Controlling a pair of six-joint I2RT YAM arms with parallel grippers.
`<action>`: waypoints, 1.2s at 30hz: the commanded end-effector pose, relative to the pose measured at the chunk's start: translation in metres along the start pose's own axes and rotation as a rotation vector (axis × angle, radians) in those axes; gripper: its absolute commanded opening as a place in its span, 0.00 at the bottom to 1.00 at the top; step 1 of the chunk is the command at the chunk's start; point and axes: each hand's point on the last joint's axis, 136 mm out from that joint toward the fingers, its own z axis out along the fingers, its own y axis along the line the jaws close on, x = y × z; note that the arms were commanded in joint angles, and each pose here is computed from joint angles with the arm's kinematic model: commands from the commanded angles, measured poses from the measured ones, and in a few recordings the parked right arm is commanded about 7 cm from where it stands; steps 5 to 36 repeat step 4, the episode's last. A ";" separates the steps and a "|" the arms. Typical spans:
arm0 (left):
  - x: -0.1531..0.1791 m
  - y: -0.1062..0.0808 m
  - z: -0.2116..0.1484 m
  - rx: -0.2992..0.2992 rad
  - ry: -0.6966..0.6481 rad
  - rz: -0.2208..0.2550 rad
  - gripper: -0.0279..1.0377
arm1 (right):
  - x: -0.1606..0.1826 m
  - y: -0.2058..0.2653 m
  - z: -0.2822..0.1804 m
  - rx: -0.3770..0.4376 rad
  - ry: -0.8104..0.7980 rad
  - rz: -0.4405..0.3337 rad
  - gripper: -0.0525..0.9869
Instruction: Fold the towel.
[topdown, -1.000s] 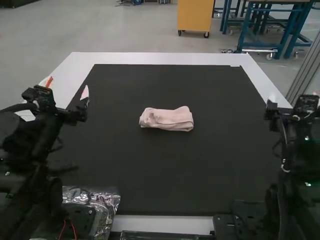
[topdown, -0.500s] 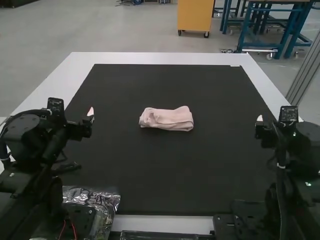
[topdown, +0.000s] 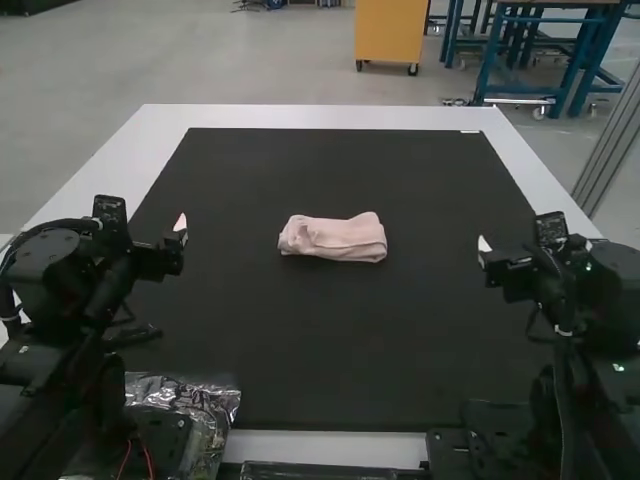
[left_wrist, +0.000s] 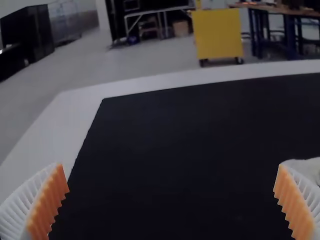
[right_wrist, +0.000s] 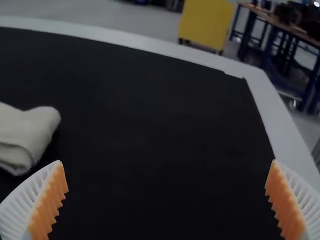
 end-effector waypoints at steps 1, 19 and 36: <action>0.002 0.003 0.000 -0.014 0.002 -0.011 0.94 | 0.016 0.017 0.000 -0.086 0.043 0.003 0.93; 0.002 0.003 0.000 -0.014 0.002 -0.009 0.94 | 0.016 0.017 0.000 -0.086 0.042 0.003 0.93; 0.002 0.003 0.000 -0.014 0.002 -0.009 0.94 | 0.016 0.017 0.000 -0.086 0.042 0.003 0.93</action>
